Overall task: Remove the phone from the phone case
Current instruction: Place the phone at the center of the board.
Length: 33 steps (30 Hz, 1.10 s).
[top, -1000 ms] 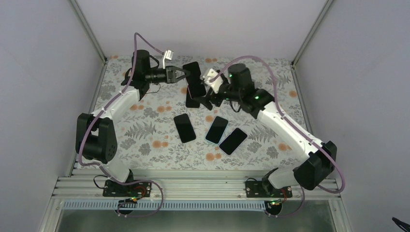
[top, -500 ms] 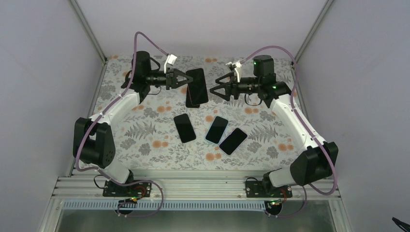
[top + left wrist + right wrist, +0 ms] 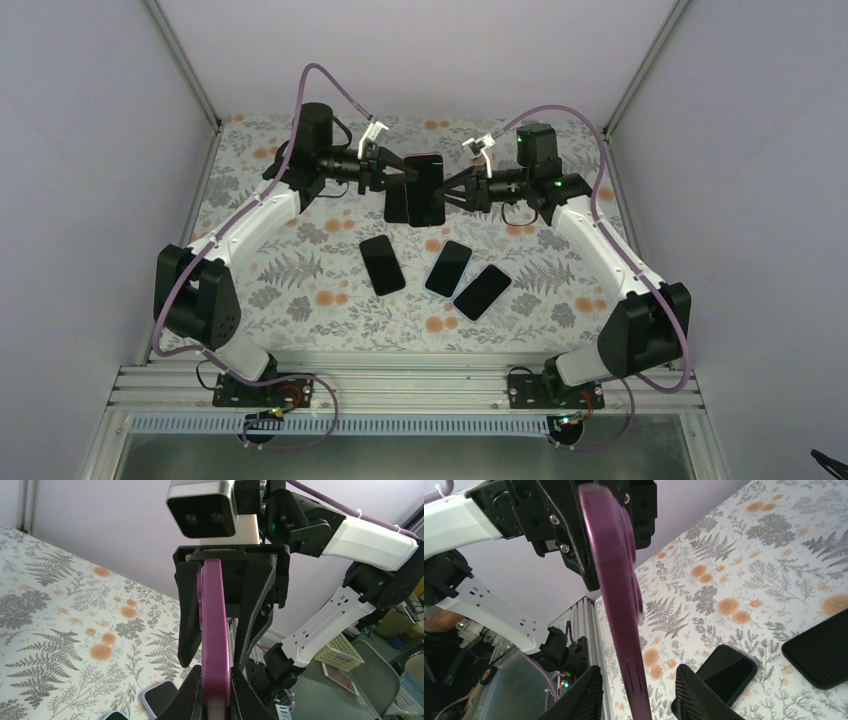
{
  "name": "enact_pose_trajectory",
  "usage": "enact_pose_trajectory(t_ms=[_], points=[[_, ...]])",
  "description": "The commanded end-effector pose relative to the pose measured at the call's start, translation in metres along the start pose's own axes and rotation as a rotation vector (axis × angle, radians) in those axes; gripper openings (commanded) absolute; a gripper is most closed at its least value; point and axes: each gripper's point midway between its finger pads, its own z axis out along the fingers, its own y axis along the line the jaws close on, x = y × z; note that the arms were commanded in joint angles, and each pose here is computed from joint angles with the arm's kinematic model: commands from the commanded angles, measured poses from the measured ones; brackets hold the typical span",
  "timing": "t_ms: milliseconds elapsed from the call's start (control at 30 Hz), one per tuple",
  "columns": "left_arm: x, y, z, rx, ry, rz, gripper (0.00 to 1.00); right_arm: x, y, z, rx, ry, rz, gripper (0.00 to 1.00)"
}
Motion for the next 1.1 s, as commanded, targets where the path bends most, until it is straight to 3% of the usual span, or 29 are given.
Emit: enact_pose_trajectory(t_ms=[0,167,267,367,500,633,667,1067], points=[[-0.014,-0.019,0.001,0.051,-0.008,0.102,0.02,0.01,0.011,0.007,-0.079,0.017,0.013,0.29],[-0.014,-0.016,0.002,0.05,-0.013,0.083,0.02,0.009,0.013,0.01,-0.093,0.02,0.016,0.06],[-0.014,-0.012,0.002,0.024,-0.019,0.071,0.07,0.007,0.014,0.01,-0.1,0.015,0.023,0.04],[-0.016,-0.006,0.001,-0.009,-0.024,0.06,0.24,0.005,0.012,0.01,-0.1,0.009,0.035,0.04],[-0.018,0.005,-0.002,-0.066,-0.034,0.046,0.65,0.003,0.001,0.009,-0.083,0.001,0.068,0.04],[-0.02,0.024,-0.01,-0.174,-0.046,0.03,0.87,0.003,-0.017,0.01,-0.059,0.003,0.109,0.04],[-0.021,0.028,-0.012,-0.196,-0.05,0.026,0.99,0.004,-0.021,0.01,-0.05,0.004,0.117,0.04],[-0.019,0.058,-0.03,-0.353,-0.068,-0.016,1.0,0.032,-0.122,0.02,0.045,0.076,0.331,0.04]])
